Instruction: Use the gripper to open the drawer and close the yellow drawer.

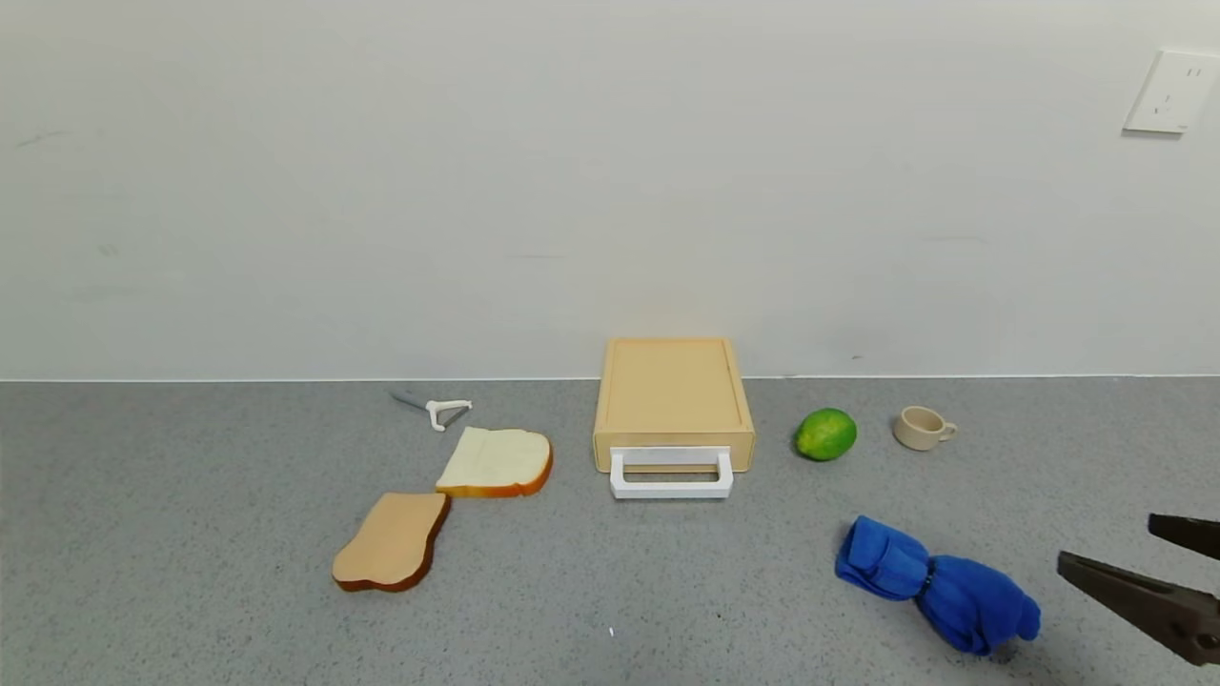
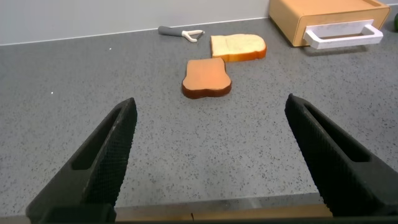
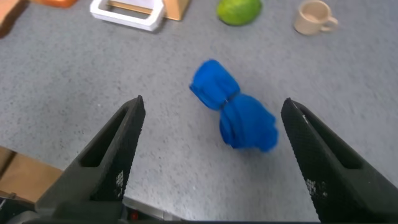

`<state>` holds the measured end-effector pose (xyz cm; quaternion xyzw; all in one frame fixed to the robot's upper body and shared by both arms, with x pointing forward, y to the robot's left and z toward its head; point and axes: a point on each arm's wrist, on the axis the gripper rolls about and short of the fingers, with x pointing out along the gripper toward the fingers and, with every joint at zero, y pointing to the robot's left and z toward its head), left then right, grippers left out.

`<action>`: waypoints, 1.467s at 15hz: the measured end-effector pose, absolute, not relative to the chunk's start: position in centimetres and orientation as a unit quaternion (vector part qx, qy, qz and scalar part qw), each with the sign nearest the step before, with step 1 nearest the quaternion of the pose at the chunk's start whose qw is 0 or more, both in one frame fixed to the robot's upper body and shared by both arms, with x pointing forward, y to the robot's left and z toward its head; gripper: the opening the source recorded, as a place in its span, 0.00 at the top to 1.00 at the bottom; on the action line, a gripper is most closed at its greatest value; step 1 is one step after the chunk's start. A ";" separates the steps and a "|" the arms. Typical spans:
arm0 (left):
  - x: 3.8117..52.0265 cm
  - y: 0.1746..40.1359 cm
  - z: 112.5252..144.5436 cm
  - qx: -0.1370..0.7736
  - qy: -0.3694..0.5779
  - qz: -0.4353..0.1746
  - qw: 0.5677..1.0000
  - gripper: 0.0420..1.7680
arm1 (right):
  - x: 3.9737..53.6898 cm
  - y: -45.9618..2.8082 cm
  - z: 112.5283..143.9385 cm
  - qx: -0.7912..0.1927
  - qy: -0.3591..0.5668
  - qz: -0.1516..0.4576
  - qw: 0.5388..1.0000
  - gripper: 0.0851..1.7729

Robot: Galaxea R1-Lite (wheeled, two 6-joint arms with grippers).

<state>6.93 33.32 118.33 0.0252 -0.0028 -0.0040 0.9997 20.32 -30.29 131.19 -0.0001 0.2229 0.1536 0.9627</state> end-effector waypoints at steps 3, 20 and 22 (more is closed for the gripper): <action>6.9 33.3 118.3 0.025 -0.003 -0.004 1.000 0.03 | 17.1 -31.8 131.2 0.009 0.213 0.120 0.970 0.07; 6.9 33.3 118.3 0.025 -0.003 -0.004 1.000 0.03 | -0.3 -33.8 130.0 -0.009 0.090 -0.021 0.996 0.04; 6.9 33.3 118.3 0.025 -0.003 -0.004 1.000 0.03 | -1.1 -33.7 129.0 -0.010 0.071 -0.015 0.997 0.04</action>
